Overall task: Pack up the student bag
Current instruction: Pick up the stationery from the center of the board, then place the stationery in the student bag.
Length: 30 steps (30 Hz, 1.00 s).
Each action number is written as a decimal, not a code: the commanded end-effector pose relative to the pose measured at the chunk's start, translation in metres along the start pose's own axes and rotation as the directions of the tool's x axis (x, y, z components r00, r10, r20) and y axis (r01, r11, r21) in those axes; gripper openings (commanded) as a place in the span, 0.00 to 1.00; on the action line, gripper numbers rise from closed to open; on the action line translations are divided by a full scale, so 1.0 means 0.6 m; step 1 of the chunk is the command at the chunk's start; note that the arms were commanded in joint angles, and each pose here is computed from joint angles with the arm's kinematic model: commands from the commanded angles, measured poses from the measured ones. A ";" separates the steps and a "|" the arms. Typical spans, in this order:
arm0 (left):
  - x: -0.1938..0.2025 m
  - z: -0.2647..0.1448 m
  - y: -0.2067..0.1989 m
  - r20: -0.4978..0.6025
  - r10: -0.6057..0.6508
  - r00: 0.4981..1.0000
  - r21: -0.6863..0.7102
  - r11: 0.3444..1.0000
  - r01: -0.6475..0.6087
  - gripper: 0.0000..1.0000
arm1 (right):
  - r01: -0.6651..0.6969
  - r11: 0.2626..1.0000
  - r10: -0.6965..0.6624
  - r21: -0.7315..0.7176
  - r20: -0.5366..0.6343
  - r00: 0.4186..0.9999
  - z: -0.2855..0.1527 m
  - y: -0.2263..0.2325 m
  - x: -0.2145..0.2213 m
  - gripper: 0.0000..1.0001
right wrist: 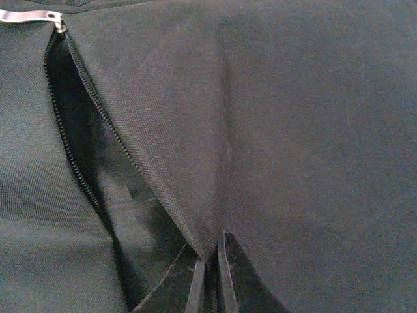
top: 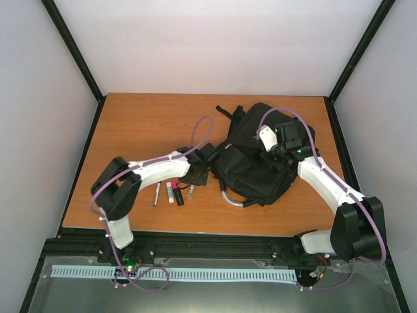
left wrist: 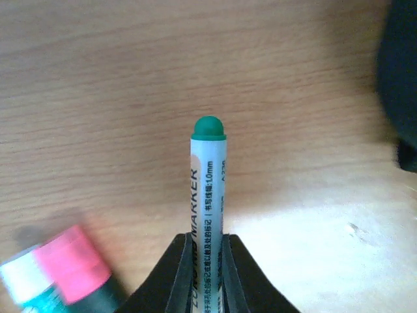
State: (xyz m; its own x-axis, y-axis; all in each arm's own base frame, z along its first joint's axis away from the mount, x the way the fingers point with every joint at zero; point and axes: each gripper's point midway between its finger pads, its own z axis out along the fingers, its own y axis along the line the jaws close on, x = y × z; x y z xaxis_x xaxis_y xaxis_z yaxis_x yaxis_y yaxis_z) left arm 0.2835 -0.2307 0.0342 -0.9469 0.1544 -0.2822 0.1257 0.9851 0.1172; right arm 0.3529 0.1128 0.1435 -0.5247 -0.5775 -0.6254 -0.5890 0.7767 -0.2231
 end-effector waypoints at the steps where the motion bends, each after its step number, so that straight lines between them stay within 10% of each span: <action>1: -0.027 -0.106 0.006 0.097 -0.028 0.995 0.120 0.993 0.016 0.01 | -0.012 0.999 0.011 0.031 0.035 0.999 -0.011 -0.014 -0.011 0.03; 12: -0.074 -0.284 -0.175 0.212 -0.088 0.973 0.774 0.623 -0.112 0.01 | -0.022 0.998 0.018 0.051 0.075 0.997 -0.028 -0.018 -0.021 0.03; 30: -0.151 -0.211 -0.371 0.052 -0.054 0.997 0.864 0.503 -0.017 0.01 | -0.032 0.998 0.026 0.051 0.108 0.994 -0.039 -0.017 -0.029 0.03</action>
State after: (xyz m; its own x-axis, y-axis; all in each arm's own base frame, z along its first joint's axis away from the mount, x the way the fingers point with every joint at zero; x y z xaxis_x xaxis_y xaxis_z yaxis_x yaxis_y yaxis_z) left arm 0.2963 -0.4467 0.1363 -0.9397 0.1026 -0.3262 0.3195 0.6037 -0.7304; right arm 0.3485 0.1098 0.1525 -0.5113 -0.5617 -0.6504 -0.5712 0.7876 -0.2312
